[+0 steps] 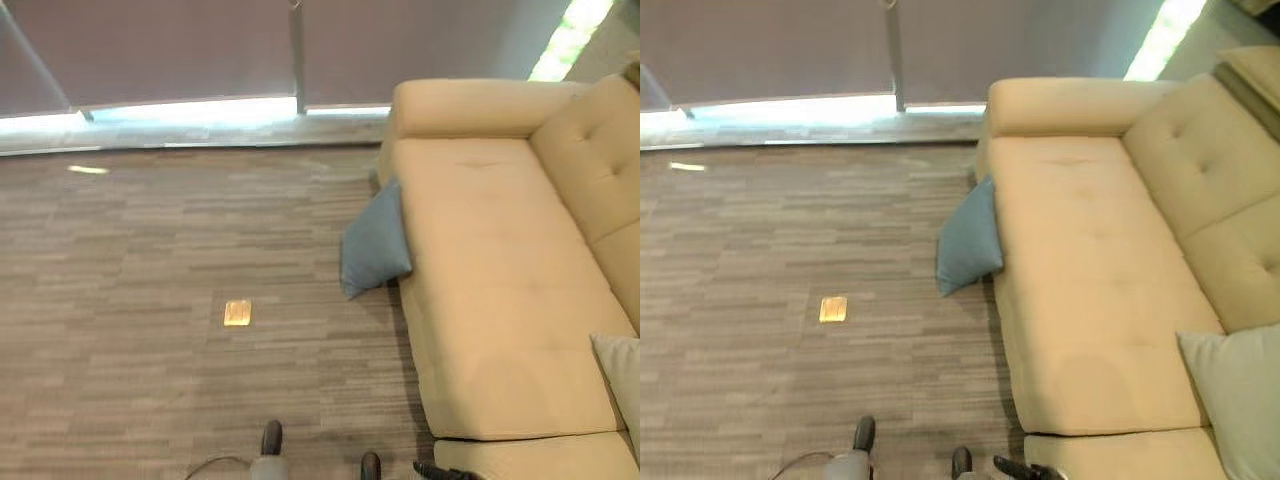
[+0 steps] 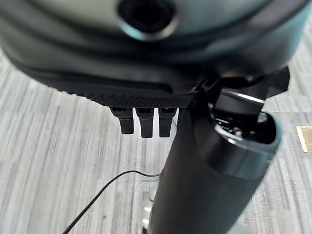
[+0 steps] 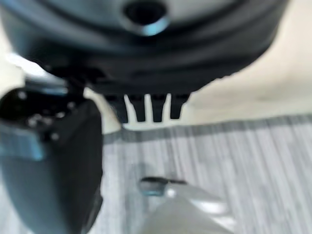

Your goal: Pick up all the scattered cushions and arrange them neatly on the sofa.

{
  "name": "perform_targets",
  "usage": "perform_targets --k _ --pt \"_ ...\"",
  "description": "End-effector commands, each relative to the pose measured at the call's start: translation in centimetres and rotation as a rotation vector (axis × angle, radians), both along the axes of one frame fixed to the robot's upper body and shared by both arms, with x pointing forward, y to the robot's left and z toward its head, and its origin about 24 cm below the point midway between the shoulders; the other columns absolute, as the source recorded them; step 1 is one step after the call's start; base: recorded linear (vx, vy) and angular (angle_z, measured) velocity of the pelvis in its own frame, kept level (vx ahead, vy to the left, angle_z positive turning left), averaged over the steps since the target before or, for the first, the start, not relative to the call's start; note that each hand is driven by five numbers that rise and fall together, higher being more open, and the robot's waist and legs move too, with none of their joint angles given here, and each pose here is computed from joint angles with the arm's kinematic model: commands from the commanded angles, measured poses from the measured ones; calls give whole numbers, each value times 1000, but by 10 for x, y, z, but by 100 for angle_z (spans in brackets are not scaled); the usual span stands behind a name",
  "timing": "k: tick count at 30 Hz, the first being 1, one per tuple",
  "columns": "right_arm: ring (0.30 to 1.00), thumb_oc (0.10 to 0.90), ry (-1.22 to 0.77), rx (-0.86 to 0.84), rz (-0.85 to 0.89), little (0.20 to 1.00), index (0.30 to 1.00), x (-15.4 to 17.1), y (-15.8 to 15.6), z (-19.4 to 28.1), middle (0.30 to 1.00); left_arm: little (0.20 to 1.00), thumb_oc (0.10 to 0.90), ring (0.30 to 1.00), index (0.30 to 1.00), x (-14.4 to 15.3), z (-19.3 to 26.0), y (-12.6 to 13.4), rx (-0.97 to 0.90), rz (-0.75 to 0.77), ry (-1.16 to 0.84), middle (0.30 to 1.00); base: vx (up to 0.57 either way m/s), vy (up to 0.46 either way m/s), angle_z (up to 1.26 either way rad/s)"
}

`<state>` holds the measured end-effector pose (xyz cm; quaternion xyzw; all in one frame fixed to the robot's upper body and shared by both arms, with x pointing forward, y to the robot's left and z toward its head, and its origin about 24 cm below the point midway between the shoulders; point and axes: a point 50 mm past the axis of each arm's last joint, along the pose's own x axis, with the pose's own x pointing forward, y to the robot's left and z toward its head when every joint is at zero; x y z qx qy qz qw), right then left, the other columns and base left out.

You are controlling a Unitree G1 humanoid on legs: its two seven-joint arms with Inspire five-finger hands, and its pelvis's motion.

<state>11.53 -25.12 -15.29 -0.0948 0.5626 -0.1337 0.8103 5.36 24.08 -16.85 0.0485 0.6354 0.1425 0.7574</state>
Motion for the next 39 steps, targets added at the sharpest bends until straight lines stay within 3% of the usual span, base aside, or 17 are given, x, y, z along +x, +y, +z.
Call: perform_targets --k 1,6,7,10,11,13,18,19,23,25,27,34,39 --pt "900 800 -92 -36 64 900 900 23 -2 9 900 900 800 900 900 -2 1 6 16 7 19 900 -48 37 -6" --pt "900 800 -22 -90 153 900 900 16 0 6 900 900 800 900 900 38 6 -5 3 -16 -113 900 36 16 23" --pt "900 800 -42 -125 216 900 900 29 -2 11 900 900 800 900 900 47 8 -3 8 -53 -132 900 181 24 70" --pt "900 800 -31 -122 220 900 900 29 -4 11 900 900 800 900 900 42 8 1 19 -68 -118 900 418 160 60" --pt "900 800 22 -113 254 900 900 18 -1 6 900 900 800 900 900 15 5 13 54 -86 -14 900 299 120 10" --pt "900 800 48 -118 328 900 900 16 9 2 900 900 800 900 900 8 8 26 105 -112 33 900 527 221 -22" --pt "900 800 -26 -83 317 900 900 34 21 6 900 900 800 900 900 8 12 36 127 -224 79 900 399 243 -4" --pt "900 800 -85 -44 318 900 900 45 39 8 900 900 800 900 900 19 14 37 145 -239 50 900 209 193 19" --pt "900 800 -123 -22 351 900 900 53 48 10 900 900 800 900 900 37 19 43 167 -244 -9 900 526 229 -2" --pt "900 800 -127 -22 375 900 900 50 48 9 900 900 800 900 900 80 29 35 179 -264 -145 900 600 73 32" --pt "900 800 -104 -36 373 900 900 44 46 7 900 900 800 900 900 97 34 31 192 -286 -203 900 526 -102 48" --pt "900 800 21 -58 332 900 900 7 31 -4 900 900 800 900 900 80 24 18 181 -375 -148 900 610 -137 66" --pt "900 800 -86 -123 290 900 900 37 22 9 900 900 800 900 900 84 25 16 210 -401 -168 900 303 -98 -10"
